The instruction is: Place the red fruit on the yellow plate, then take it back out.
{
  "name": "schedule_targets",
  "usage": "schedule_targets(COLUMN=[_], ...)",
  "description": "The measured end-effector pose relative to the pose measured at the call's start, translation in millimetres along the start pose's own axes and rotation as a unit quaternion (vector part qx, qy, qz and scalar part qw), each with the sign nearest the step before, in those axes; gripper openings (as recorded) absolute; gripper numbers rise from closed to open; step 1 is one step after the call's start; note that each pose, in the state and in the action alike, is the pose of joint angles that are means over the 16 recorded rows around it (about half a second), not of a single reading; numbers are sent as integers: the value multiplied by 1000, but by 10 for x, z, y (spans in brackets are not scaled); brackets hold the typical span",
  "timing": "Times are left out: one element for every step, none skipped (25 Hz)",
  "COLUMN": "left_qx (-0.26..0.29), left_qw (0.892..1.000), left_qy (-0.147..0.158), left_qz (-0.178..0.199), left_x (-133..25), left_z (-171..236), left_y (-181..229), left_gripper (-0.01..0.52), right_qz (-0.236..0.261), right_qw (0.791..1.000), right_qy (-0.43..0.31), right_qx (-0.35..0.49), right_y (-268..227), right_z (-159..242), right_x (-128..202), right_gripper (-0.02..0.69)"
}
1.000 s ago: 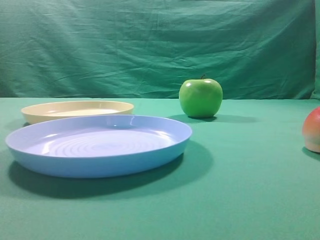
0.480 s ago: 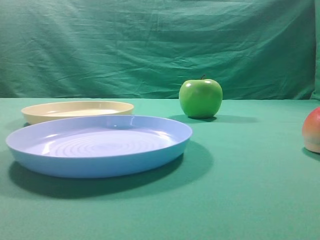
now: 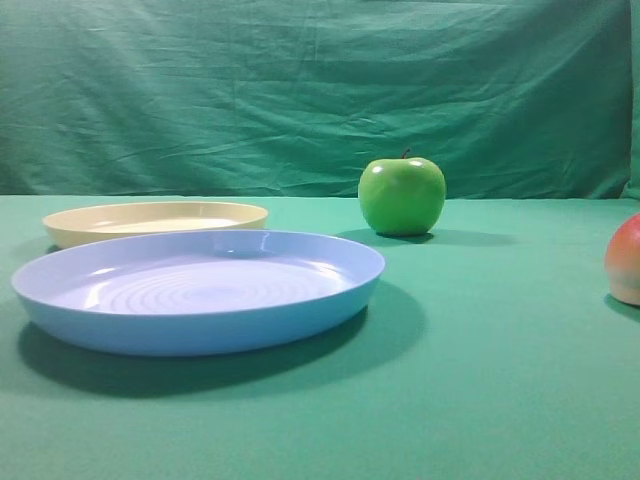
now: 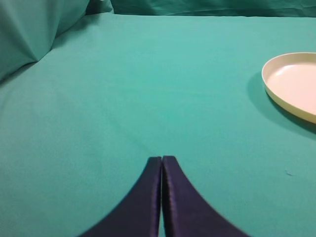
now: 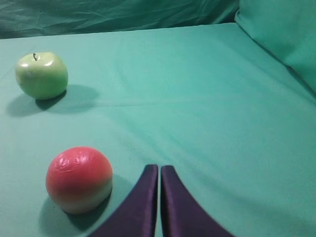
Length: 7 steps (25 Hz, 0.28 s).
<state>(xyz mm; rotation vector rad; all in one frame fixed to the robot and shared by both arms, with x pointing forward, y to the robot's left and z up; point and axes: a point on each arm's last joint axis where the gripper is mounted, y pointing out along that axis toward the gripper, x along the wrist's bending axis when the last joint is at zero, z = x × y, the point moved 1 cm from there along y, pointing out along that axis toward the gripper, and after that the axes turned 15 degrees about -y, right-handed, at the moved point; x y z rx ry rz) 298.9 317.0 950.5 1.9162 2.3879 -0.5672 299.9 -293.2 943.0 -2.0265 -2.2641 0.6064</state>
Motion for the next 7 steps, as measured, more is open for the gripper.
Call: schedule_targets(left_qx=[0, 0, 0, 0, 0, 0, 0], left_qw=[1000, 1000, 1000, 1000, 1000, 1000, 1000], left_qy=[0, 0, 0, 0, 0, 0, 0], left_qz=[0, 0, 0, 0, 0, 0, 0], left_x=[0, 0, 0, 0, 0, 0, 0], left_z=[0, 0, 0, 0, 0, 0, 0], left_y=[0, 0, 0, 0, 0, 0, 0], left_gripper=[0, 0, 0, 0, 0, 0, 0], right_qz=[0, 0, 0, 0, 0, 0, 0], right_qw=[1000, 1000, 1000, 1000, 1000, 1000, 1000], right_qy=[0, 0, 0, 0, 0, 0, 0], right_qx=[0, -1, -1, -1, -1, -1, -1], right_y=[0, 0, 0, 1, 1, 1, 1], right_z=[0, -1, -1, -1, -1, -1, -1], right_x=[0, 0, 0, 0, 0, 0, -1], right_gripper=[0, 0, 0, 0, 0, 0, 0])
